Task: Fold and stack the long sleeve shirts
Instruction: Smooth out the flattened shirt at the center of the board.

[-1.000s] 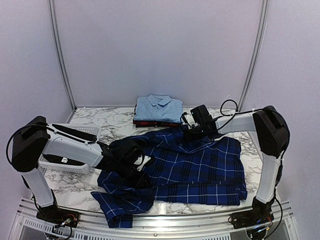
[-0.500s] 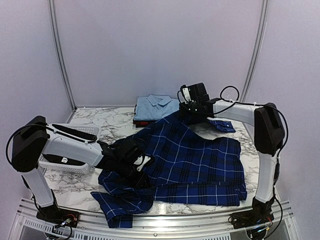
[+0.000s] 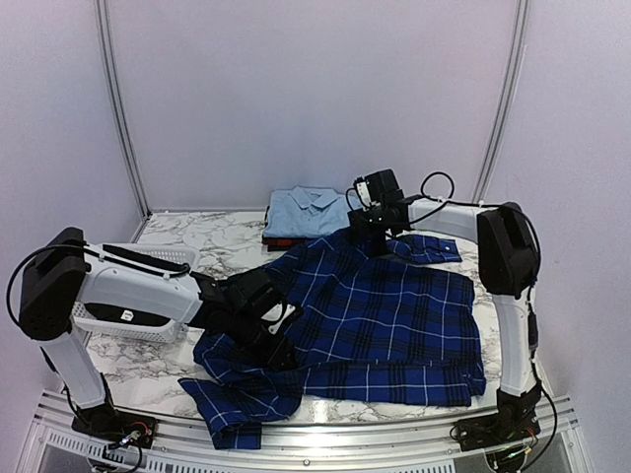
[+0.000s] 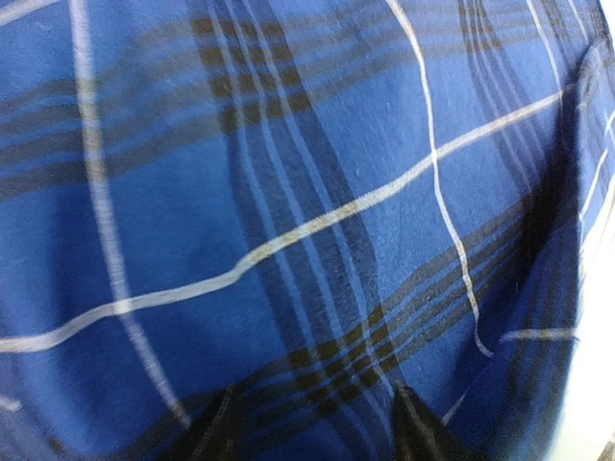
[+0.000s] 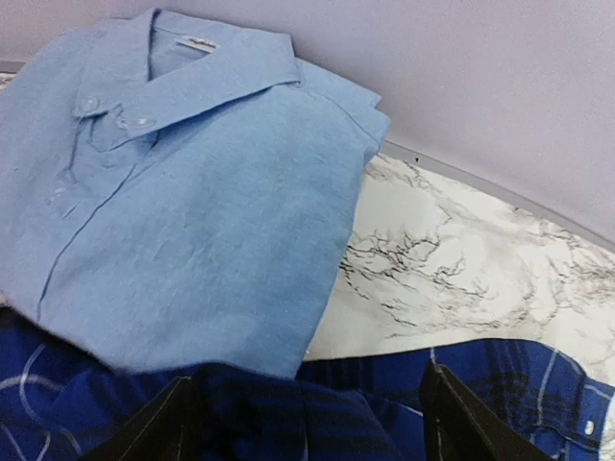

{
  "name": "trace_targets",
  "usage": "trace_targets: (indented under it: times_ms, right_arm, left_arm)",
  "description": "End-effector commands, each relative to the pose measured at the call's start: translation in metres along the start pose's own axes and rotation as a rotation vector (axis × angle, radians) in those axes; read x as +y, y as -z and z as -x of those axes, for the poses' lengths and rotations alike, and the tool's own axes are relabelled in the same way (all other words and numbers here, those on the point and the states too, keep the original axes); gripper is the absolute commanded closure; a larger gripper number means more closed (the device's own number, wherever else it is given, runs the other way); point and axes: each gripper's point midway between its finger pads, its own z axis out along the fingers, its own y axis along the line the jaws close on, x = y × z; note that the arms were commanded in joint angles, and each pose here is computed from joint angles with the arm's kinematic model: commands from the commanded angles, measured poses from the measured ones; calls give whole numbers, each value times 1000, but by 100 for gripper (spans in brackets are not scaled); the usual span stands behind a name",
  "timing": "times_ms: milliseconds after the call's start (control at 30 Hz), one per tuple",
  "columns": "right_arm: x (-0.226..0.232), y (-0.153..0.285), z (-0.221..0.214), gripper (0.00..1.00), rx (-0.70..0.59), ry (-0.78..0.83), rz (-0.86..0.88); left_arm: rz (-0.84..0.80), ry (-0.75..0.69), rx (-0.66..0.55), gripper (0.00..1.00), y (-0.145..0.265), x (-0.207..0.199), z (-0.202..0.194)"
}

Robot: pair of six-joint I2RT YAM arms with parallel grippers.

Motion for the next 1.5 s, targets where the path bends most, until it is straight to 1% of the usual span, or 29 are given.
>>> trace_targets:
  times_ms: [0, 67, 133, 267, 300, 467, 533, 600, 700, 733, 800, 867, 933, 967, 1067, 1200, 1267, 1333, 1400, 1467]
  right_arm:
    - [2, 89, 50, 22, -94, -42, 23]
    - [14, 114, 36, 20, -73, -50, 52]
    - [26, 136, 12, 20, -38, -62, 77]
    - [50, 185, -35, 20, 15, -112, 155]
    - [59, 195, -54, 20, 41, -113, 176]
    - [91, 249, -111, 21, 90, -135, 229]
    - [103, 269, -130, 21, 107, -141, 240]
    - [117, 292, -139, 22, 107, -147, 277]
    - [156, 326, -147, 22, 79, -120, 379]
    - [168, 335, -152, 22, 80, -101, 399]
    - [181, 341, -168, 22, 100, -53, 377]
    - [178, 339, -185, 22, 141, -36, 303]
    - [164, 336, -195, 22, 174, -77, 226]
    - [158, 335, -198, 22, 178, -101, 205]
    - [143, 339, -202, 22, 164, -182, 202]
    - [130, 344, -210, 22, 167, -243, 217]
    - [122, 343, -216, 22, 172, -248, 196]
    - [112, 342, -220, 21, 172, -243, 158]
    - [102, 340, -221, 19, 167, -235, 113]
    - [92, 335, -222, 19, 178, -239, 81]
  left_arm:
    - [51, 33, -98, 40, 35, -2, 19]
    - [34, 51, -139, 38, 48, -7, 25]
    - [3, 72, -164, 38, 59, -12, 25]
    - [-37, 118, -148, 39, 67, -18, 4]
    - [-40, 138, -157, 39, 72, -18, -1]
    - [-41, 255, -269, 39, 110, -22, -26]
    - [4, 302, -287, 39, 123, -16, -47]
    - [64, 361, -313, 39, 138, -8, -69]
    - [133, 475, -350, 39, 160, 10, -104]
    - [139, 507, -351, 39, 163, 14, -115]
    - [136, 545, -317, 38, 158, 16, -136]
    - [148, 545, -280, 34, 151, 12, -151]
    - [191, 525, -250, 26, 144, 8, -160]
    - [220, 520, -239, 23, 141, 8, -163]
    - [263, 535, -240, 17, 135, 6, -163]
    - [294, 588, -273, 15, 133, 10, -161]
    - [298, 615, -313, 13, 133, 12, -156]
    - [290, 613, -349, 14, 135, 8, -147]
    - [270, 597, -354, 15, 133, -1, -140]
    - [266, 581, -331, 17, 126, -6, -142]
